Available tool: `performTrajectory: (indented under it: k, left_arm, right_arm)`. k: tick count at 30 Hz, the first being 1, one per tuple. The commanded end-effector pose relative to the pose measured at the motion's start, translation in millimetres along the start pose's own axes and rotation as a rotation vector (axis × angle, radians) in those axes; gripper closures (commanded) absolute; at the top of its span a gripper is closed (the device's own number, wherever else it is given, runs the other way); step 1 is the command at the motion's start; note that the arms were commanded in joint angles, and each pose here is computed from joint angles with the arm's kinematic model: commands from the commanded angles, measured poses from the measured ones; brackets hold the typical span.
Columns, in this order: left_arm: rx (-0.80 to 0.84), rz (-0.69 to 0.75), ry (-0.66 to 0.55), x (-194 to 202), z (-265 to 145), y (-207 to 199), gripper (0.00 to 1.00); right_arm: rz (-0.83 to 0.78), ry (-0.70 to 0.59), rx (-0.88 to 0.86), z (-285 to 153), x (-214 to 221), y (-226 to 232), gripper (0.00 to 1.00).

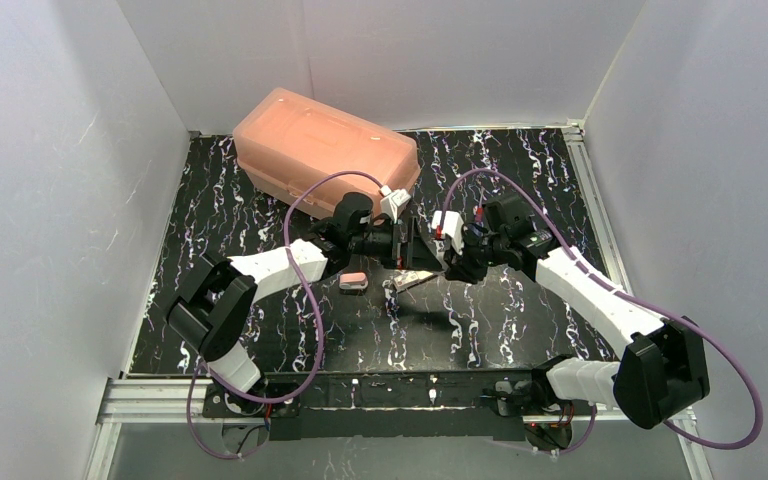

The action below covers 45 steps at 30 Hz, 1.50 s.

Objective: Load the staples into the stapler

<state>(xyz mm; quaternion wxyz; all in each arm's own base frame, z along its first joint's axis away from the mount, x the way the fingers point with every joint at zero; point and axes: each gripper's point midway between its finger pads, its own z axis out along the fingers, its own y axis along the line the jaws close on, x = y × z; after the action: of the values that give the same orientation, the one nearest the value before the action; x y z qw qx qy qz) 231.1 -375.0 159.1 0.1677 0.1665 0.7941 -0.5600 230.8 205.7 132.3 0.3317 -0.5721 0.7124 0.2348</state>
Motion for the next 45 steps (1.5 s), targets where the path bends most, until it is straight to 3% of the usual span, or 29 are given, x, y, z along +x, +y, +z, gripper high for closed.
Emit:
performTrajectory:
  k: [1, 5, 19, 24, 30, 36, 45]
  left_arm:
    - [0.03, -0.016, -0.02, -15.0, 0.0, -16.1, 0.04]
    - [0.021, -0.035, -0.017, -16.1, 4.0, -11.5, 0.09]
    - [-0.004, -0.034, -0.008, -8.2, 4.9, 0.8, 0.39]
    - [-0.012, -0.023, -0.017, -7.1, 0.9, 2.5, 0.42]
    - [-0.033, -0.035, -0.037, -9.0, -5.5, 9.9, 0.4]
    - [-0.022, -0.052, -0.035, -11.8, -5.0, 6.5, 0.23]
    - [-0.01, -0.117, -0.003, -10.8, 5.3, 6.8, 0.13]
  right_arm:
    - [-0.019, -0.034, 0.022, -0.2, -19.6, -5.7, 0.99]
    - [-0.021, -0.032, 0.013, 2.6, -20.7, -3.0, 0.99]
    - [-0.02, -0.031, 0.029, 1.7, -17.3, -1.0, 0.99]
    - [-0.023, -0.031, 0.041, -0.5, -16.4, -1.2, 0.99]
    - [-0.026, -0.028, 0.053, -2.4, -14.7, -1.8, 0.99]
    - [-0.025, -0.025, 0.052, -0.6, -14.5, -2.9, 0.99]
    - [-0.021, -0.039, 0.05, 0.0, -22.6, -6.6, 0.99]
